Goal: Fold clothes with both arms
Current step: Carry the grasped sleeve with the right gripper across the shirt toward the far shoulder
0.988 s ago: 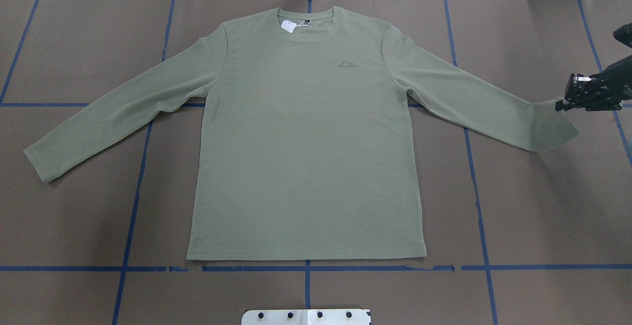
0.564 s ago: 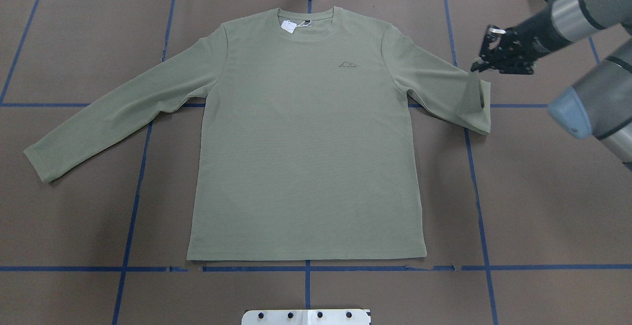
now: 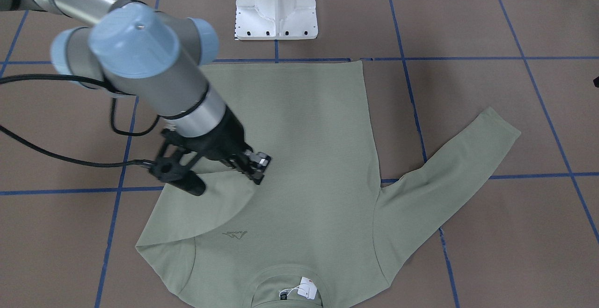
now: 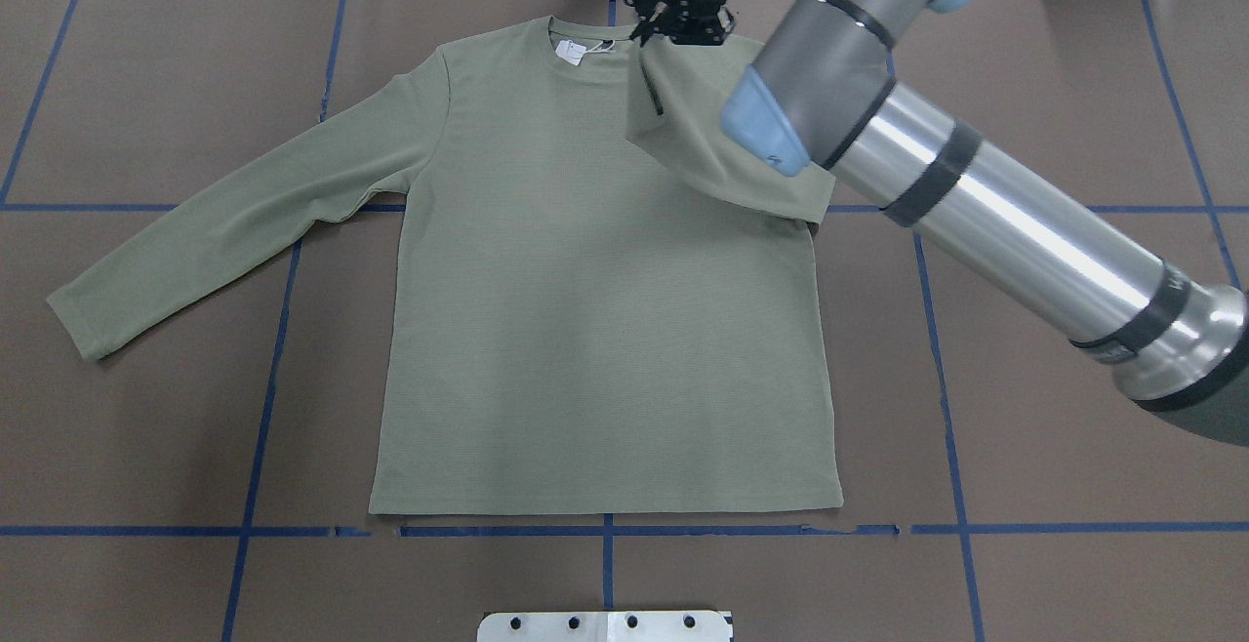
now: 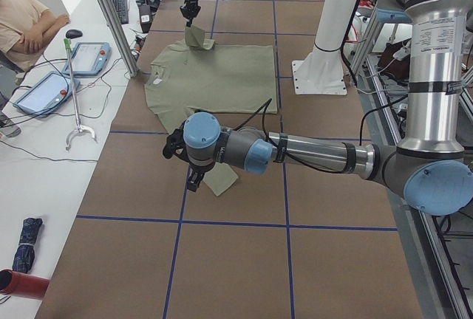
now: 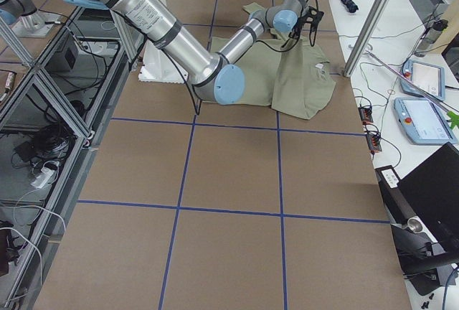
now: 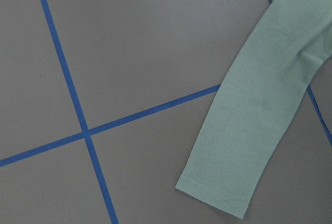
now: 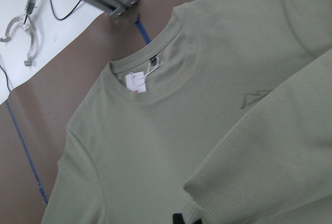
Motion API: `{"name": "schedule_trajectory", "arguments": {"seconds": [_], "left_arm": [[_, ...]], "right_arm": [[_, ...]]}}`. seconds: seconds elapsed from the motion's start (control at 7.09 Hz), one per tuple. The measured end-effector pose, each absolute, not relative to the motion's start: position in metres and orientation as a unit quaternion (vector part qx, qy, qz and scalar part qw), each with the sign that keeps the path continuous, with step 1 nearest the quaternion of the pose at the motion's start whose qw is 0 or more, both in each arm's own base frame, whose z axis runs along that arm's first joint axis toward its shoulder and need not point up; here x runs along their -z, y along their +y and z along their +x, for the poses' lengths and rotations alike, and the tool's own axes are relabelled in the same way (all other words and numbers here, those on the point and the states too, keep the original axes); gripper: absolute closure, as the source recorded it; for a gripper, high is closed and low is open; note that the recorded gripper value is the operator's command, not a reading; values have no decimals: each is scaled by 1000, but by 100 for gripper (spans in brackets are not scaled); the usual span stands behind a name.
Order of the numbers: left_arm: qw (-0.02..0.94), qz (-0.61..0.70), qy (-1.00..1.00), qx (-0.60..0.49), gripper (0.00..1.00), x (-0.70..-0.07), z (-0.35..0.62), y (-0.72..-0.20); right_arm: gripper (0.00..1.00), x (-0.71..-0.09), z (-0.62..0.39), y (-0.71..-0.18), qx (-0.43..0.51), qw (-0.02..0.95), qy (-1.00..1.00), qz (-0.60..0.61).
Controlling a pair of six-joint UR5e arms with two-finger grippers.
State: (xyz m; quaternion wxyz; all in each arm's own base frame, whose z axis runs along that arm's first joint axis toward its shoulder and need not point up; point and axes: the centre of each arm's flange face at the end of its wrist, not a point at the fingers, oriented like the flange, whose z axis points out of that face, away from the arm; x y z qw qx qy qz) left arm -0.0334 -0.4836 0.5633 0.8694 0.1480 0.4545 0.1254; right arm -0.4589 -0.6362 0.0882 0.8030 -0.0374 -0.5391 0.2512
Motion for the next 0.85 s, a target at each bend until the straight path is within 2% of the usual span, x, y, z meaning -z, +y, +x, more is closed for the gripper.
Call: {"name": "schedule_trajectory", "arguments": {"seconds": [0.28, 0.71, 0.85], "left_arm": [[870, 146, 455, -125, 0, -566, -33, -484], [869, 147, 455, -125, 0, -566, -33, -485], [869, 147, 455, -125, 0, -566, -33, -485]], "right_arm": [[100, -62, -559, -602, -232, 802, -551, -12], [100, -33, -639, -569, -212, 795, -568, 18], [92, -29, -655, -561, -215, 794, -568, 31]]}}
